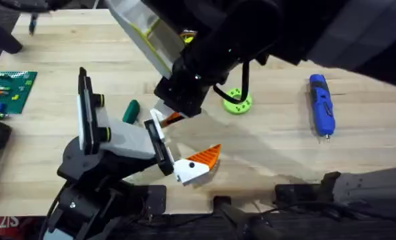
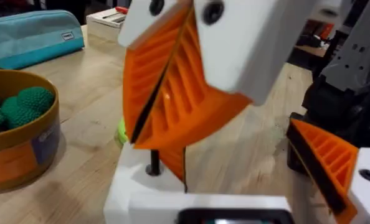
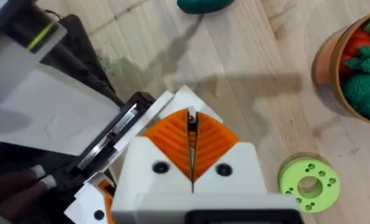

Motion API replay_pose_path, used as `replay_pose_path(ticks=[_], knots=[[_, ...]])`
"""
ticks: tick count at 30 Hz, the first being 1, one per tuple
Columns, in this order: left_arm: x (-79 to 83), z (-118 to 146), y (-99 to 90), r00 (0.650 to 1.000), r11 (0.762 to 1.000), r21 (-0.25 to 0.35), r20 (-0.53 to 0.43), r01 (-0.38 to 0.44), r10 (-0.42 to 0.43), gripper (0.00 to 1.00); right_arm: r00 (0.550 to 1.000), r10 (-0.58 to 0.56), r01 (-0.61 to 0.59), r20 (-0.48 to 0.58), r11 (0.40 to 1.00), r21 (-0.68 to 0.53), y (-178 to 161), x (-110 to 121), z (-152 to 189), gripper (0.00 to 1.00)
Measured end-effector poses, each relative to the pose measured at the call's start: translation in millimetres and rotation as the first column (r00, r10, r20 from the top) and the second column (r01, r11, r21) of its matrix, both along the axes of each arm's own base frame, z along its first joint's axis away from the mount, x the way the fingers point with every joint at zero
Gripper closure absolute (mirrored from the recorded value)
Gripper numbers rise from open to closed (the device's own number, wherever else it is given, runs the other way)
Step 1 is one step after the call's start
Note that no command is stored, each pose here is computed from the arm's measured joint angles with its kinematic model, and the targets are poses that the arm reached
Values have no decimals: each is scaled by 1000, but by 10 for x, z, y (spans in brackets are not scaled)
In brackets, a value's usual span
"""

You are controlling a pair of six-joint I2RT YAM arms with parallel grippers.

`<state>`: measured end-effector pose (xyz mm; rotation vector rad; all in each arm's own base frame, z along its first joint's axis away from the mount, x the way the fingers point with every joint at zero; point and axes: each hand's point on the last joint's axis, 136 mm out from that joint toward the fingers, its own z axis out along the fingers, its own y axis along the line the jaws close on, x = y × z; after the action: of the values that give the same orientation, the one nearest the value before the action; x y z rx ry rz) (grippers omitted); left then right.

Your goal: Pick up the gripper from the table and insert it into the empty holder that is missing its gripper. Then pick up a screw, insert it into the mounting hole, and use the screwdriver to tighten it. Finally, clean up the table by picking up the vegetable and placing it into the bucket.

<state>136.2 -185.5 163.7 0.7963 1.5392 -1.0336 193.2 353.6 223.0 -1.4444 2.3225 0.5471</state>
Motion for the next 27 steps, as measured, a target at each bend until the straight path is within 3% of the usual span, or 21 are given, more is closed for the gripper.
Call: replay_pose_path(ticks=[27], knots=[[2, 0, 1, 1000, 1000, -5, -13, -2, 2, 13, 1000, 5, -6, -28, 999, -31, 22, 1, -139, 994]])
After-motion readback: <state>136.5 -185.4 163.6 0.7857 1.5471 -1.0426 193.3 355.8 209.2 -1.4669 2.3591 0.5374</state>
